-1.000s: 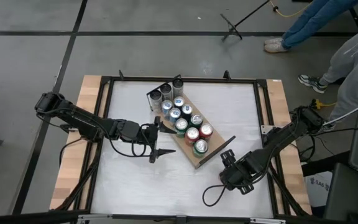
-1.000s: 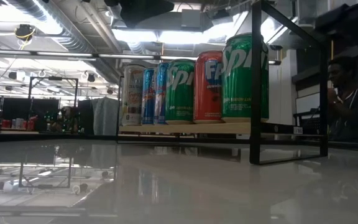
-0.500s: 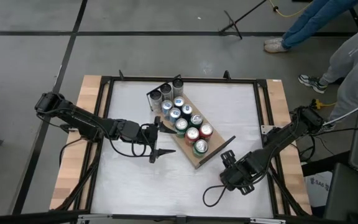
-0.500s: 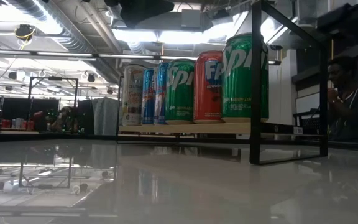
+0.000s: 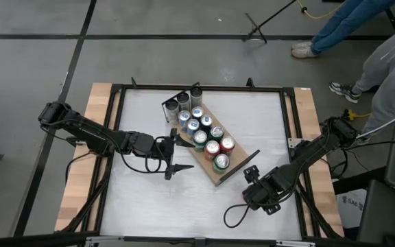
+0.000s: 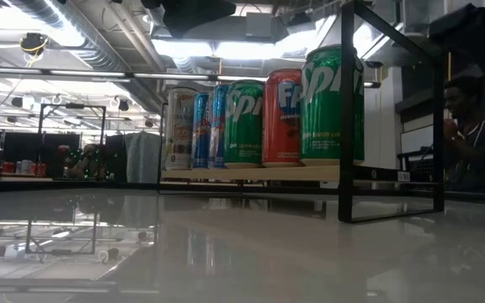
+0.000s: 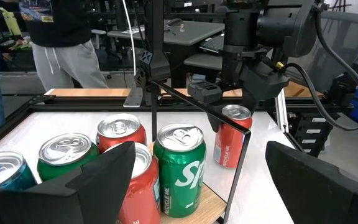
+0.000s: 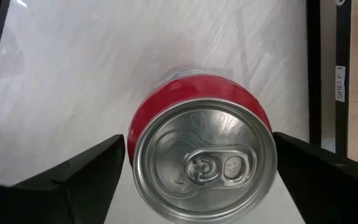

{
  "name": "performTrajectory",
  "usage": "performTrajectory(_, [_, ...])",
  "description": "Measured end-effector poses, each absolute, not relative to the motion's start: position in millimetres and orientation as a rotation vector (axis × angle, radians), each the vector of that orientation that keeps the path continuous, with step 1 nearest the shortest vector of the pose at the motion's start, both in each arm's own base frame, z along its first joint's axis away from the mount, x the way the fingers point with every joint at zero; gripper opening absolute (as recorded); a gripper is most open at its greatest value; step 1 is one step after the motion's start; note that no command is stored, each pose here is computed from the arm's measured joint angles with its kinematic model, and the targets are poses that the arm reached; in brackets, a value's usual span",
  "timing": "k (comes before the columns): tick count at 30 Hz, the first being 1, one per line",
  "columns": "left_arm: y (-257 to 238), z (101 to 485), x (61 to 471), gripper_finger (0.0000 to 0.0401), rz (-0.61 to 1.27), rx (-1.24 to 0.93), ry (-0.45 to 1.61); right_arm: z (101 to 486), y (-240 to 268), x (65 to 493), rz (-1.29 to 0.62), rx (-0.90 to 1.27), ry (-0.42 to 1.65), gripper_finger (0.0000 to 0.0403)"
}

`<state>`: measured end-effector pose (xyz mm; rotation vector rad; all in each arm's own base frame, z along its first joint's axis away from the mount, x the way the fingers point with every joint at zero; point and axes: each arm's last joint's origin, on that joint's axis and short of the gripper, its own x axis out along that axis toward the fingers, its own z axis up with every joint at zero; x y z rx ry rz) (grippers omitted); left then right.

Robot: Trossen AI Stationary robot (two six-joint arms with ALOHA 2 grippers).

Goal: Place canned beverage on shelf
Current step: Put the red soda can on the shelf

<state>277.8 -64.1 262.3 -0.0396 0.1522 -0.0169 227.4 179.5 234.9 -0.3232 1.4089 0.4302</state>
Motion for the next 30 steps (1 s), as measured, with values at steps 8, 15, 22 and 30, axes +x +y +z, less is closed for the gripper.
performTrajectory(8, [-64, 262, 278, 0.0354, -0.017, -0.040, 0.152, 238, 180, 228, 0.431, -0.321, 1.406, 0.0391])
performTrajectory(15, [-65, 262, 278, 0.0354, -0.020, -0.040, 0.152, 253, 184, 233, 0.399, -0.233, 1.374, 0.0392])
performTrajectory(22, [-65, 262, 278, 0.0354, -0.020, -0.040, 0.152, 270, 182, 229, 0.278, -0.103, 1.462, 0.0392])
performTrajectory(30, [-65, 262, 278, 0.0354, -0.020, -0.040, 0.153, 277, 179, 225, -0.034, 0.215, 1.545, 0.0392])
